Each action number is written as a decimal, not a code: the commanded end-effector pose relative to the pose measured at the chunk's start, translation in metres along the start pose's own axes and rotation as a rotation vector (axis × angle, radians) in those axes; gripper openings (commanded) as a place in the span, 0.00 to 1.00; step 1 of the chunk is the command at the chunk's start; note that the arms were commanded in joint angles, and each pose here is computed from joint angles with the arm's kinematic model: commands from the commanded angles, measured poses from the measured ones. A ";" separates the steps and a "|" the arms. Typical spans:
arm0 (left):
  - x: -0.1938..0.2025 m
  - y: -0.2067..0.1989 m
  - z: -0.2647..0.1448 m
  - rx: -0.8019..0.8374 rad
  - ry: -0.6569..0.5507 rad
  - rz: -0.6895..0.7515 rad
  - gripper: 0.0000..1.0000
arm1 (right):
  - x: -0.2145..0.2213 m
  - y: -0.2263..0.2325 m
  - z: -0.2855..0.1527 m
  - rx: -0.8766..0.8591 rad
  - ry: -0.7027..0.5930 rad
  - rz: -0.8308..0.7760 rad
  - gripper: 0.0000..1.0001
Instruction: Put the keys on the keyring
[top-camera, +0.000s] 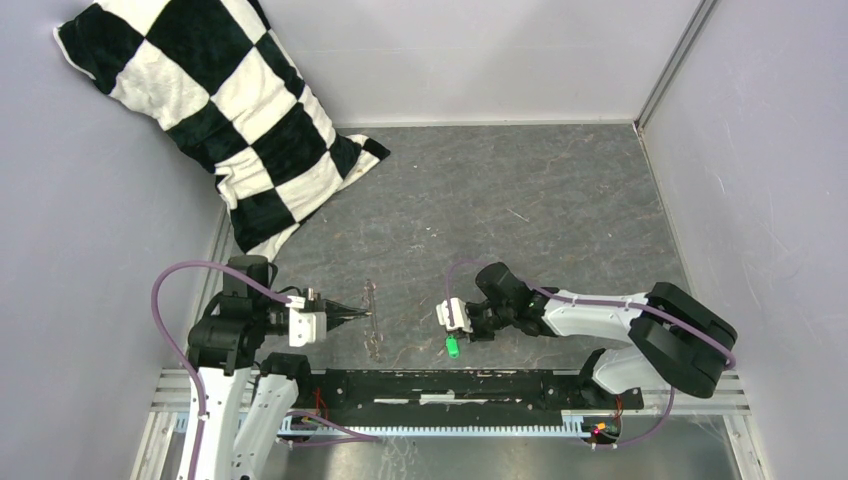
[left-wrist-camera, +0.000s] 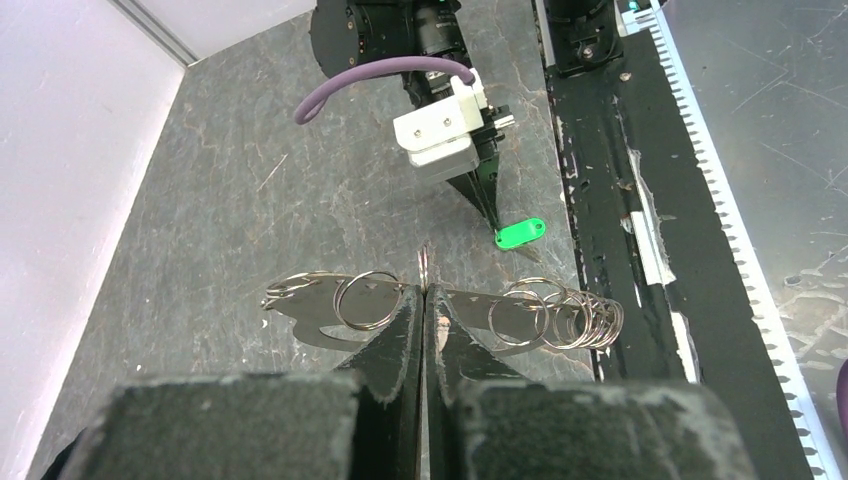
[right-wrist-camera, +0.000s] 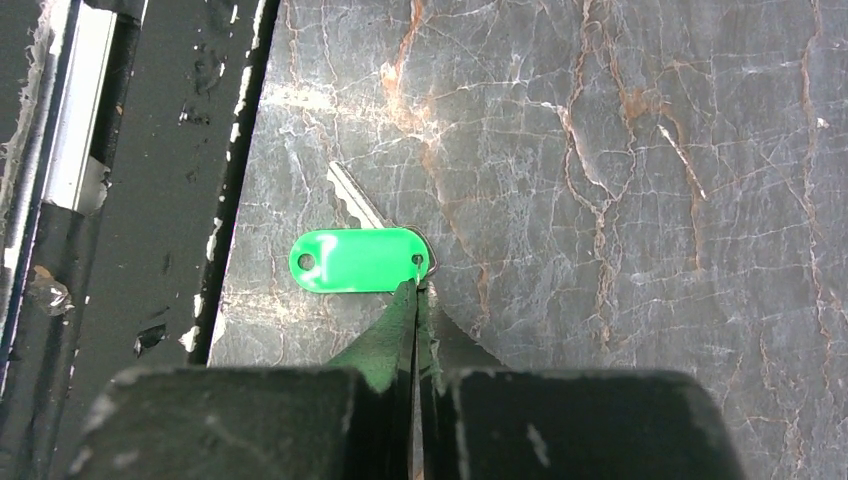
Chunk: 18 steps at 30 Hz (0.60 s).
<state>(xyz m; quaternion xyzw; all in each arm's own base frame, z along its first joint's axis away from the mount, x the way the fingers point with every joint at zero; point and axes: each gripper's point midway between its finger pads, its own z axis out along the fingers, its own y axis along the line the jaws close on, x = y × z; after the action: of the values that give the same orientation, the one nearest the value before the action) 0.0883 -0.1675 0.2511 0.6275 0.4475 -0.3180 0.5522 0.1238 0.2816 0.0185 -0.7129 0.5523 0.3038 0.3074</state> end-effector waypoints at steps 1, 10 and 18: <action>-0.015 0.006 -0.002 -0.011 -0.017 0.066 0.02 | -0.026 -0.016 -0.010 0.041 -0.034 -0.019 0.01; -0.005 0.000 0.006 0.038 -0.082 -0.172 0.02 | -0.102 -0.037 -0.064 0.230 -0.052 -0.183 0.01; -0.003 -0.008 0.009 0.074 -0.117 -0.325 0.02 | -0.171 -0.027 -0.078 0.264 -0.122 -0.343 0.01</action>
<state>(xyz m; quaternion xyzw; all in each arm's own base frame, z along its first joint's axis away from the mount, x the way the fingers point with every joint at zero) 0.0887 -0.1730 0.2391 0.5781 0.4924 -0.4014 0.5120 0.1229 0.3231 0.1734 -0.7266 0.4589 0.2389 0.4520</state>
